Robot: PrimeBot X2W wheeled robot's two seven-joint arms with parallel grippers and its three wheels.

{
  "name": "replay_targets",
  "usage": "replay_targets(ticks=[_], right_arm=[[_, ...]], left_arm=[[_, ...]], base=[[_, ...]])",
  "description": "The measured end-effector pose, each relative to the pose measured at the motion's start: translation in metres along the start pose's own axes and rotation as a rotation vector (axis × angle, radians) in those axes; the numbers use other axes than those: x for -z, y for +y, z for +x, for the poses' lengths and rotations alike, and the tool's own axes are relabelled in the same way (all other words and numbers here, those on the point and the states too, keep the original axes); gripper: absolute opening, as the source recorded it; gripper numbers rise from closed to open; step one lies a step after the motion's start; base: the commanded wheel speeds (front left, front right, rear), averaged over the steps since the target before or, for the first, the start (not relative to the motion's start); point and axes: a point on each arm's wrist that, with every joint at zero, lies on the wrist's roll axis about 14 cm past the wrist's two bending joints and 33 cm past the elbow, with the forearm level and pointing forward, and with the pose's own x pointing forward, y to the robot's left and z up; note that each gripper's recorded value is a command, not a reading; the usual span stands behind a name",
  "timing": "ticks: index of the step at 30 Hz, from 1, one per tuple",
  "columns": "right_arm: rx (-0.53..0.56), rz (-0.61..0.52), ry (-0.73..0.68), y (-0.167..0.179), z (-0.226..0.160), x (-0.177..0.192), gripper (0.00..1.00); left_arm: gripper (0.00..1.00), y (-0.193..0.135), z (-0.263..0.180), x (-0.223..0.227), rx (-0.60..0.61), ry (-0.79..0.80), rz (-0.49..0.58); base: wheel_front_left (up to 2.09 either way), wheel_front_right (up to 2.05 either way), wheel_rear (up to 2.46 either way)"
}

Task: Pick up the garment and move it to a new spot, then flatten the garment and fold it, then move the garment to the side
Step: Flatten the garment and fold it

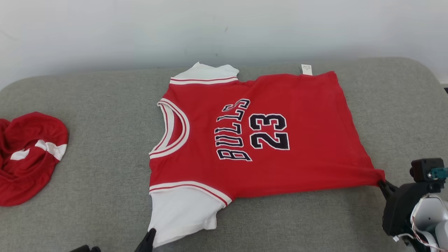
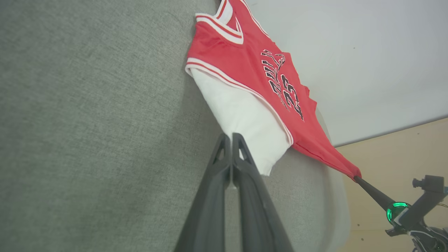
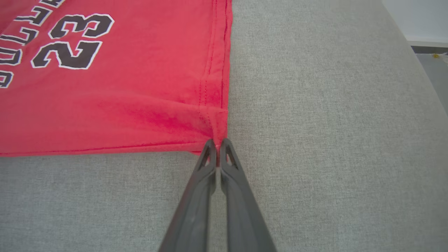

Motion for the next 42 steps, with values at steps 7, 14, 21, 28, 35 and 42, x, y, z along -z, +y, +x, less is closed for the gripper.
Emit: replay_targets(ticks=[7, 14, 21, 28, 35, 42], right_arm=[[0.022, 0.016, 0.079, -0.001, -0.01, 0.029, 0.0], [0.031, 0.024, 0.166, -0.002, -0.019, 0.058, 0.0], [0.054, 0.018, 0.216, -0.009, -0.027, 0.074, 0.0], [0.04, 0.014, 0.154, -0.003, -0.025, 0.062, 0.0], [0.027, 0.003, 0.062, 0.002, -0.019, 0.035, 0.0], [-0.006, 0.03, -0.034, 0.015, -0.004, 0.003, 0.0]], left_arm=[[0.0, 0.015, -0.021, 0.018, -0.064, 0.063, -0.047], [0.0, 0.024, -0.042, 0.044, -0.111, 0.156, -0.11], [0.0, 0.026, -0.059, 0.062, -0.135, 0.244, -0.142], [0.0, 0.014, -0.047, 0.04, -0.088, 0.156, -0.128], [0.0, -0.011, -0.02, 0.013, -0.002, 0.057, -0.1], [0.0, -0.033, 0.017, -0.025, 0.07, -0.083, -0.083]], base=[[0.0, 0.0, 0.0], [0.0, 0.0, 0.0], [0.0, 0.0, 0.0], [0.0, 0.0, 0.0], [0.0, 0.0, 0.0], [0.0, 0.0, 0.0]])
